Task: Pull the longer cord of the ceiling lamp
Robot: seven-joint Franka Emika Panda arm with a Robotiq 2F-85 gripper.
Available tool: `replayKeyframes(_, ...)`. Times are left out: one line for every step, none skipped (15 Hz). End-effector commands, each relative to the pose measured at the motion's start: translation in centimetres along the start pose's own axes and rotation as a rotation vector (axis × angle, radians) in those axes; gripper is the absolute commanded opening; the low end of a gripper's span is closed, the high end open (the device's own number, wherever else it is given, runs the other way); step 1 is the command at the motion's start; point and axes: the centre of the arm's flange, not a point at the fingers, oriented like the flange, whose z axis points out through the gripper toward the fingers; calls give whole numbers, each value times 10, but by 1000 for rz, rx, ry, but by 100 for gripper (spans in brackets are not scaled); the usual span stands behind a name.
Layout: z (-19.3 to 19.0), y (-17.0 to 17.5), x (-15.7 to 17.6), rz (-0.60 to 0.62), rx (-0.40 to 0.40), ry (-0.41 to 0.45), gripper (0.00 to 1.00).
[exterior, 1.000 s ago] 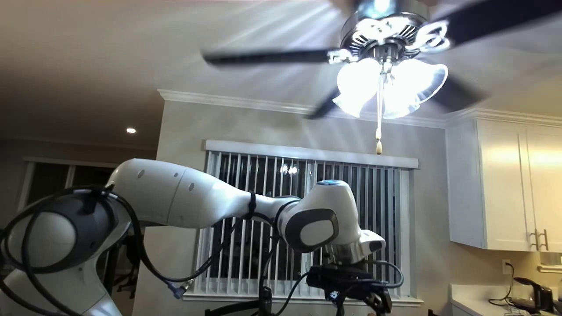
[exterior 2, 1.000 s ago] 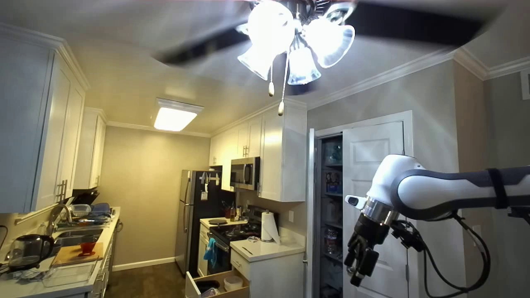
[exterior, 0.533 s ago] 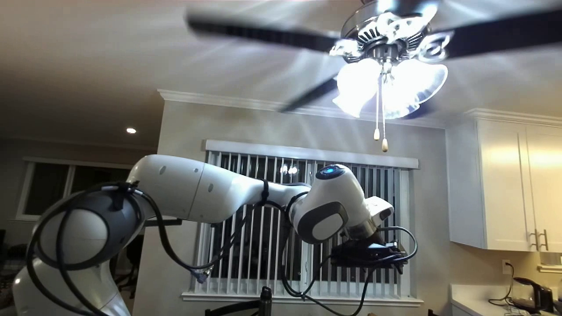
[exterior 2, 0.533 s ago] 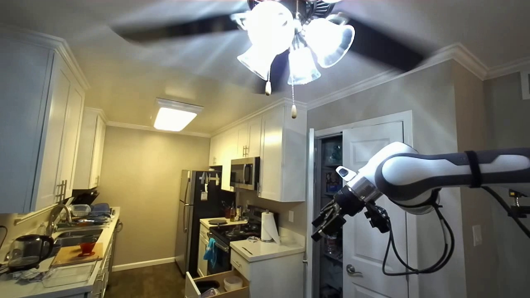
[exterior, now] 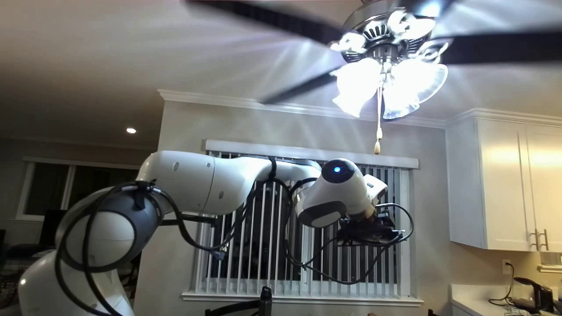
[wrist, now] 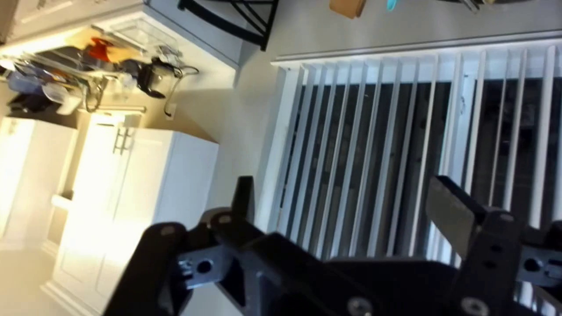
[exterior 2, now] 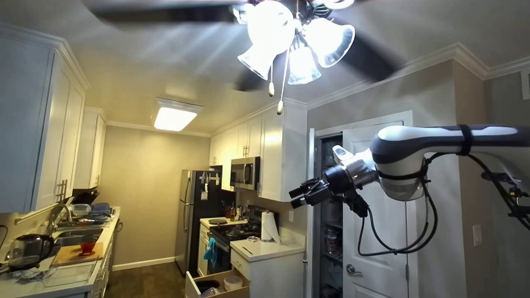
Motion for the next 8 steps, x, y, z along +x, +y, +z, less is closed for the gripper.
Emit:
replayKeyframes(-10, -17, 29, -128, 93, 120, 100)
replayKeyframes(-11, -21, 38, -159, 120, 156, 100)
replayKeyframes(-10, -22, 47, -181, 142, 199, 100)
replayKeyframes(-9, -21, 57, -206, 156, 246, 100)
replayKeyframes(-10, -19, 68, -222, 163, 295, 100)
replayKeyframes(-12, -17, 79, -231, 163, 336, 100)
replayKeyframes(-16, -14, 88, -239, 155, 375, 100)
replayKeyframes(-20, -10, 99, -242, 136, 407, 100)
